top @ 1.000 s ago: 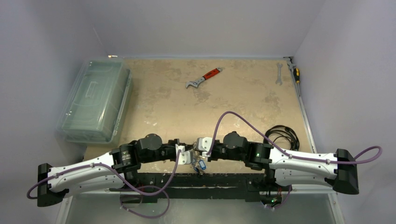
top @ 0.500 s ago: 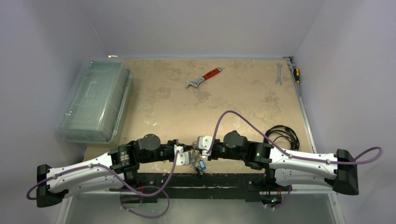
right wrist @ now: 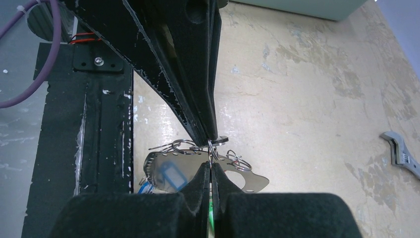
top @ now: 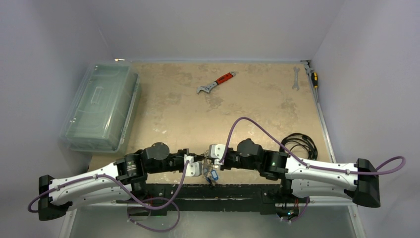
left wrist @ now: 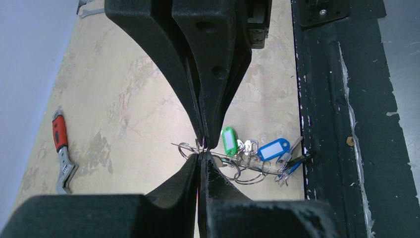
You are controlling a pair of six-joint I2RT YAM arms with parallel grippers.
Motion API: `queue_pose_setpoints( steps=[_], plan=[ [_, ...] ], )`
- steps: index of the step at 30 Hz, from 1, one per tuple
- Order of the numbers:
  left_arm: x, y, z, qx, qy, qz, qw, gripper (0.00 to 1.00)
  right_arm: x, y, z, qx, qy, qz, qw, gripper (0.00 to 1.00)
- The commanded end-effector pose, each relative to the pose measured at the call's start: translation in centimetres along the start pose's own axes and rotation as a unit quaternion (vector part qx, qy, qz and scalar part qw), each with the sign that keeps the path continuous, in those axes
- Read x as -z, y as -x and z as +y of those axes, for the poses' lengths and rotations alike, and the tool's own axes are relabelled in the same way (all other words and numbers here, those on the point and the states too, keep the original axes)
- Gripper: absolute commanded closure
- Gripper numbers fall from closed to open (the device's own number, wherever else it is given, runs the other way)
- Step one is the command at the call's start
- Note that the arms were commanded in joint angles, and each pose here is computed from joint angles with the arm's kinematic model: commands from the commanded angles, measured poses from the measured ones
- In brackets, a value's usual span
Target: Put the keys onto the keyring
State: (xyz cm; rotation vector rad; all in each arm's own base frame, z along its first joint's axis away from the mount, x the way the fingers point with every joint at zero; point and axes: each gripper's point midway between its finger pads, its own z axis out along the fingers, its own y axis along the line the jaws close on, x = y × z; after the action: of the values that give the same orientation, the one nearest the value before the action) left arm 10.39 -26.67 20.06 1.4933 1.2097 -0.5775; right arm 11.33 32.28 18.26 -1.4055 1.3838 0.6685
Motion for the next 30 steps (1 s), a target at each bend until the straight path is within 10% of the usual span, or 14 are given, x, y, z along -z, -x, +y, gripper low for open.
queue_pose_setpoints(
  steps=[1,30],
  plan=[
    [-0.1,0.5,-0.6,0.008,-0.014,-0.012,1.000,1.00,0.0,-0.2,-0.2,-0.008,-0.002,0.009,1.000,1.00],
    [-0.4,-0.3,-0.9,0.001,-0.020,0.003,1.000,1.00,0.5,-0.4,0.5,0.001,0.035,0.045,0.998,1.00]
  ],
)
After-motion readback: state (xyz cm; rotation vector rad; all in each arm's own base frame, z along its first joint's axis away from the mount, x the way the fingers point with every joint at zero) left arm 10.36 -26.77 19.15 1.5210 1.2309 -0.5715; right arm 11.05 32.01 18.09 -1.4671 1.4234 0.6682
